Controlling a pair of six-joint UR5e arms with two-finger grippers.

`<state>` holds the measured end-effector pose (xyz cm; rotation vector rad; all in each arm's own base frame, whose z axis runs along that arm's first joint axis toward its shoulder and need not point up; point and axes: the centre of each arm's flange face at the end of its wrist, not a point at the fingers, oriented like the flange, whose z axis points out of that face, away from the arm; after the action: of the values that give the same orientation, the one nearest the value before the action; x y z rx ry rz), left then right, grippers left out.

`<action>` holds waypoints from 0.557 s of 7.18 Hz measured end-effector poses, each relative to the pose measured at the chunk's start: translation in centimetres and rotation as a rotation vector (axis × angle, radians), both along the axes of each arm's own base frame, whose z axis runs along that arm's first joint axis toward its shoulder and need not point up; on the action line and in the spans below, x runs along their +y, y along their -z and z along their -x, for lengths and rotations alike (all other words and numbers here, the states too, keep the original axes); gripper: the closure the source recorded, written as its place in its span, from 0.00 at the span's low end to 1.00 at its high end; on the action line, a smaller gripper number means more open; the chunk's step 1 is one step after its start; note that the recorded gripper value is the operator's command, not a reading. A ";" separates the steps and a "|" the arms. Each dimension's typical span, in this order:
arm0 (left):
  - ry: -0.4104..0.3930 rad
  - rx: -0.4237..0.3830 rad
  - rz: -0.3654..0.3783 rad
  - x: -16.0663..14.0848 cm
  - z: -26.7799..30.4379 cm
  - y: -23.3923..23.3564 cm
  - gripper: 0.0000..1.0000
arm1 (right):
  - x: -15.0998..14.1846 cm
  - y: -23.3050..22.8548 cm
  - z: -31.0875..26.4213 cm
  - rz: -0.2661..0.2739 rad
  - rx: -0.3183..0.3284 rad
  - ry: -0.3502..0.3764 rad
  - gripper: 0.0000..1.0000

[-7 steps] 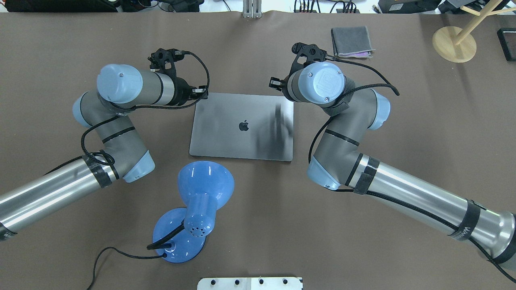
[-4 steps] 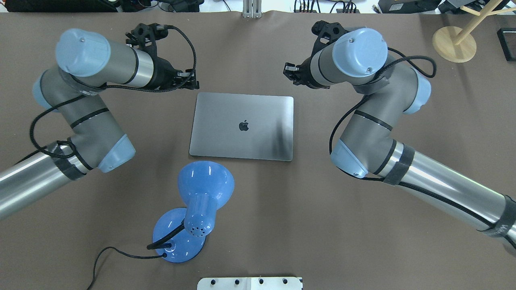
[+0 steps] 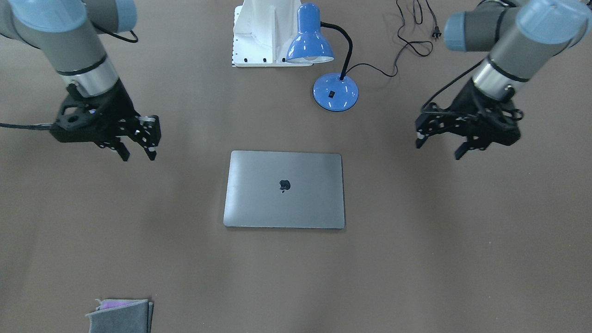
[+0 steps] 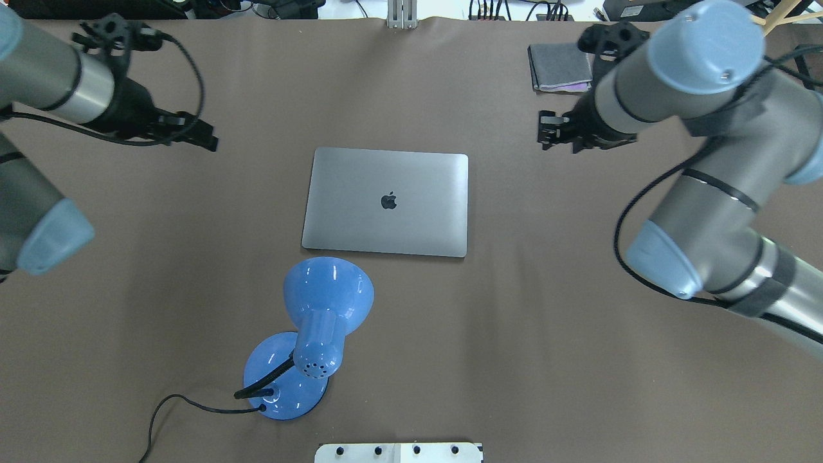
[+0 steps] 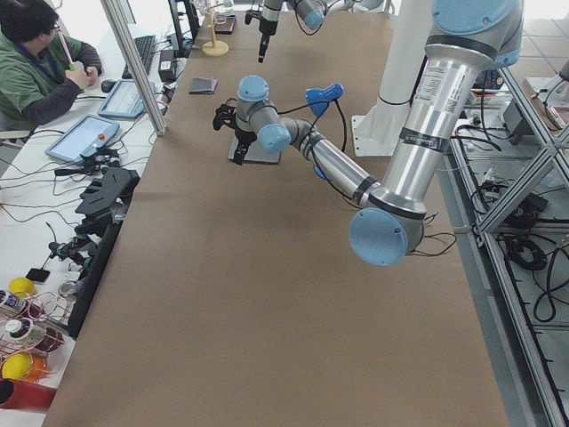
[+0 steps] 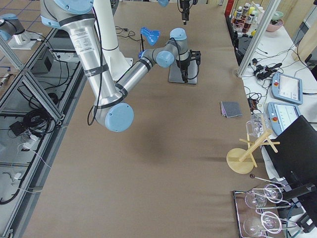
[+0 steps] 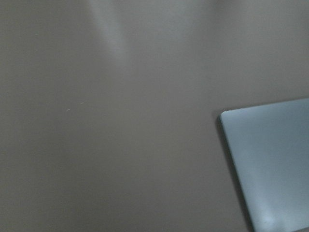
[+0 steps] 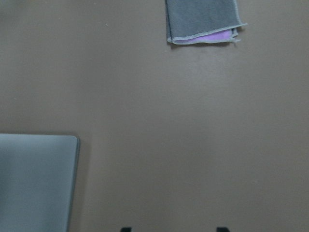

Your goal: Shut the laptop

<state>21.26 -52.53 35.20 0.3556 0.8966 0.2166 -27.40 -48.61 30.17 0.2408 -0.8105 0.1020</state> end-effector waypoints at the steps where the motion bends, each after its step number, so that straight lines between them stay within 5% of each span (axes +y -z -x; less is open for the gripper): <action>1: -0.051 -0.076 -0.049 -0.1 5.5 -4.3 0.01 | 1.3 -3.7 -4.6 -0.026 0.056 0.045 0.00; 4: -0.148 -0.224 -0.077 -0.1 23.2 -14.1 0.01 | 2.9 -15.1 -20.4 -0.082 0.151 0.208 0.00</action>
<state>-1.96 -52.60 49.33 0.3295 0.6945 0.4200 -6.96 -45.69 45.24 0.2373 -0.6858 -0.1437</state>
